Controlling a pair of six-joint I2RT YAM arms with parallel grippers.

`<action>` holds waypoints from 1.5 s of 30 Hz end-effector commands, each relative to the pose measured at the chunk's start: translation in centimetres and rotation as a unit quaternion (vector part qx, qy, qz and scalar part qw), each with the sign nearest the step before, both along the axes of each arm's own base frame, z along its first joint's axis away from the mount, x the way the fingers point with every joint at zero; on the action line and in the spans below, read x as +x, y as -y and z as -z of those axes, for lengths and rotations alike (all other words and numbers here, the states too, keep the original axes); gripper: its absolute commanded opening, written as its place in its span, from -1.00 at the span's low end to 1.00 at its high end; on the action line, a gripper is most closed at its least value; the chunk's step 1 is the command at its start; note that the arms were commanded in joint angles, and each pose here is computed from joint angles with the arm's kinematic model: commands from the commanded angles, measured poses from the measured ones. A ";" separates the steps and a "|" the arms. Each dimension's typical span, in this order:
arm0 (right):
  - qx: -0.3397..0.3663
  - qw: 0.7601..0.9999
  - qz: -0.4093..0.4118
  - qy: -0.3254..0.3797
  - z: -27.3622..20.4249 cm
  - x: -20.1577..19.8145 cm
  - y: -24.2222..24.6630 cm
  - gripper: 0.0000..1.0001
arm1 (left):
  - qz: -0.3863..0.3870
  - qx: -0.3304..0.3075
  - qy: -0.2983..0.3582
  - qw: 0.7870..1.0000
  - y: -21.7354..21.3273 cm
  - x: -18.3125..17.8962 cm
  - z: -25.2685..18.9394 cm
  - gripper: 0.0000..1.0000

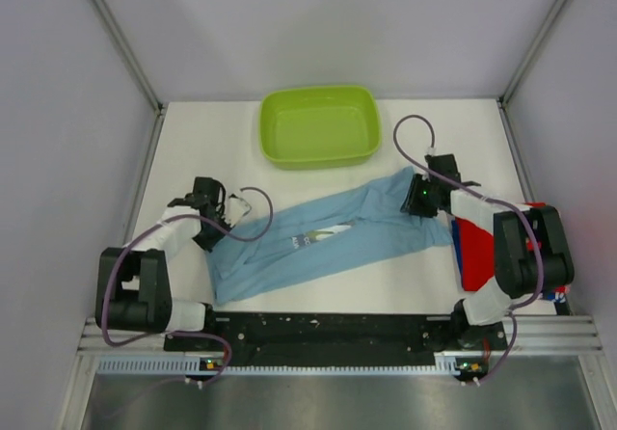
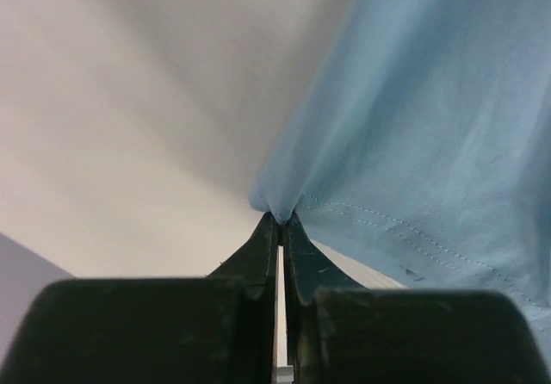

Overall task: Fold and stack the t-shirts
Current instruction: Fold the other side of the tshirt into a rectangle

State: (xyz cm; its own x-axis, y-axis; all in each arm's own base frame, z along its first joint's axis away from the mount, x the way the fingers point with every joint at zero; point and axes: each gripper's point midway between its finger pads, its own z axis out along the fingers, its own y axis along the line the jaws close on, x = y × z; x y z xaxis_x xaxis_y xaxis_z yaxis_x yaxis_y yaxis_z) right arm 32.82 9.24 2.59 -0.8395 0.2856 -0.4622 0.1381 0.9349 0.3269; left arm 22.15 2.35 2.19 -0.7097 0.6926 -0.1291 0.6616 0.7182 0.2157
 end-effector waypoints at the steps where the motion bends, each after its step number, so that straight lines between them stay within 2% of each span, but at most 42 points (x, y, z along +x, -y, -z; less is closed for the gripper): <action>1: -0.035 0.999 0.014 -0.013 1.2 1.9 1.4 -0.34 | -0.047 0.020 0.113 0.992 -1.9 7.5 -2.3 -0.89; 3: -0.035 0.999 0.010 -0.016 1.2 2.4 1.2 -0.33 | -0.062 0.044 0.132 0.988 -3.1 9.5 -2.6 -0.58; 5: -0.029 0.999 0.006 -0.016 0.9 2.7 0.9 -0.32 | -0.070 0.048 0.137 0.987 -3.3 10.8 -3.0 -0.35; 7: -0.022 1.000 0.003 -0.007 0.2 2.9 0.6 -0.31 | -0.066 0.018 0.144 0.987 -2.3 11.1 -4.4 -0.18; 10: -0.022 1.000 0.000 0.005 -0.7 3.0 0.6 -0.29 | -0.024 -0.053 0.148 0.987 0.7 9.8 -7.0 -0.07; 13: -0.020 1.000 -0.002 0.006 -0.9 3.0 0.6 -0.27 | 0.058 -0.143 0.102 0.983 5.8 5.5 -7.7 -0.12; 15: -0.020 1.000 -0.002 0.005 -0.8 3.0 0.5 -0.24 | 0.111 -0.152 0.064 0.980 7.9 2.3 -6.9 -0.13; 17: -0.020 1.000 -0.002 0.002 -0.6 2.9 0.6 -0.22 | 0.143 -0.133 0.045 0.980 8.7 0.3 -5.8 -0.11; 23: -0.013 1.000 -0.007 -0.003 -0.2 2.7 0.3 -0.21 | 0.127 -0.053 0.036 0.990 6.4 0.5 -3.3 -0.13; 31: -0.015 1.000 -0.008 -0.004 0.0 2.5 0.3 -0.16 | 0.141 -0.051 -0.026 0.988 6.2 -1.4 -0.6 -0.17; 33: -0.015 1.000 -0.006 -0.005 0.1 2.6 0.4 -0.16 | 0.134 -0.019 -0.016 0.991 5.0 -1.0 -0.3 -0.30; 35: -0.014 1.000 -0.007 -0.008 0.2 2.5 0.3 -0.16 | 0.124 0.000 -0.006 0.992 4.4 -0.4 -0.4 -0.67; 36: -0.013 1.000 -0.007 -0.010 0.3 2.4 0.3 -0.16 | 0.122 0.007 0.001 0.992 4.2 -0.1 -0.6 -0.92; 37: -0.015 1.000 -0.006 -0.012 0.4 2.4 0.3 -0.16 | 0.119 0.013 0.009 0.993 4.0 0.2 -0.9 -1.00; 45: -0.026 0.999 -0.007 -0.042 2.2 1.8 0.7 -0.11 | 0.121 0.074 0.119 0.983 2.2 3.3 -5.6 -1.00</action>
State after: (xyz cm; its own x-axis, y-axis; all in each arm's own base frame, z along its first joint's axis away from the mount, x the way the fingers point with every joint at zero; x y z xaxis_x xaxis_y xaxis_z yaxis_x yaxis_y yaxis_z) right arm 35.84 9.88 2.85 -0.8419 0.2715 -0.4665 0.1154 0.9348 0.3358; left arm 22.97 -0.95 4.56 -0.5102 0.8510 -0.1240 0.7918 0.5211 0.3184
